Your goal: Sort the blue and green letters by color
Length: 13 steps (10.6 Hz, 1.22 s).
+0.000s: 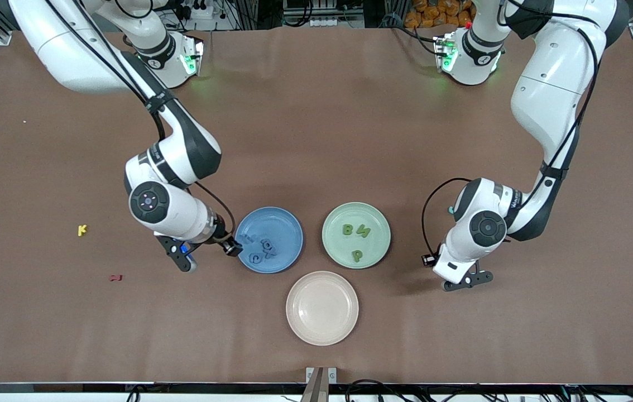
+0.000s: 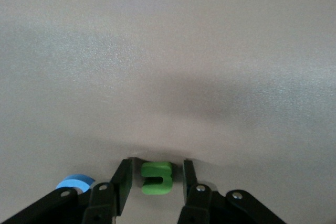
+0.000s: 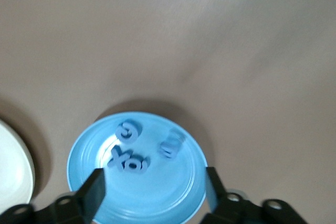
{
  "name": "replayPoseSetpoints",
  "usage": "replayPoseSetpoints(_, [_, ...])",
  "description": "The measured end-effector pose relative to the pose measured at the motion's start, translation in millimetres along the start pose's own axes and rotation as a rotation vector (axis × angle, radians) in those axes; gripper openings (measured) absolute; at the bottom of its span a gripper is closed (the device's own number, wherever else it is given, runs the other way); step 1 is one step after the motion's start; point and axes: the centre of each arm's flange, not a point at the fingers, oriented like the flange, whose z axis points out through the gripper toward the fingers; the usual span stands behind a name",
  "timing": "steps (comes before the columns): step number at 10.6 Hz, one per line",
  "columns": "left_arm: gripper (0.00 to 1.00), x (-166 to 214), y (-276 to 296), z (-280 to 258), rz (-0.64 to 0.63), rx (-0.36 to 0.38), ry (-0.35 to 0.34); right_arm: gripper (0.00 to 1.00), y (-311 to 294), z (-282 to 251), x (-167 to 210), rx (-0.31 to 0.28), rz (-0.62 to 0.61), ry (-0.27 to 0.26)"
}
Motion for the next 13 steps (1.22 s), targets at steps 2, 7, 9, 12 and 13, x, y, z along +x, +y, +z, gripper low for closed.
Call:
replayPoseSetpoints(2, [0.41, 0, 0, 0, 0.0, 0.0, 0.0, 1.0, 4, -3, 14, 0.003, -0.024, 0.009])
replayPoseSetpoints(7, [0.27, -1, 3, -1, 0.004, -0.006, 0.003, 1.0, 31, -8, 79, -0.013, -0.183, 0.029])
replayPoseSetpoints(9, [0.27, -3, 19, -15, 0.023, -0.025, 0.022, 1.0, 44, -13, 99, -0.034, -0.262, 0.018])
replayPoseSetpoints(12, [0.27, -39, 87, -56, 0.057, -0.104, 0.036, 1.0, 60, -25, 107, -0.105, -0.387, -0.022])
replayPoseSetpoints(13, [0.27, -57, 113, -66, 0.071, -0.126, 0.034, 1.0, 70, -32, 115, -0.135, -0.435, -0.031])
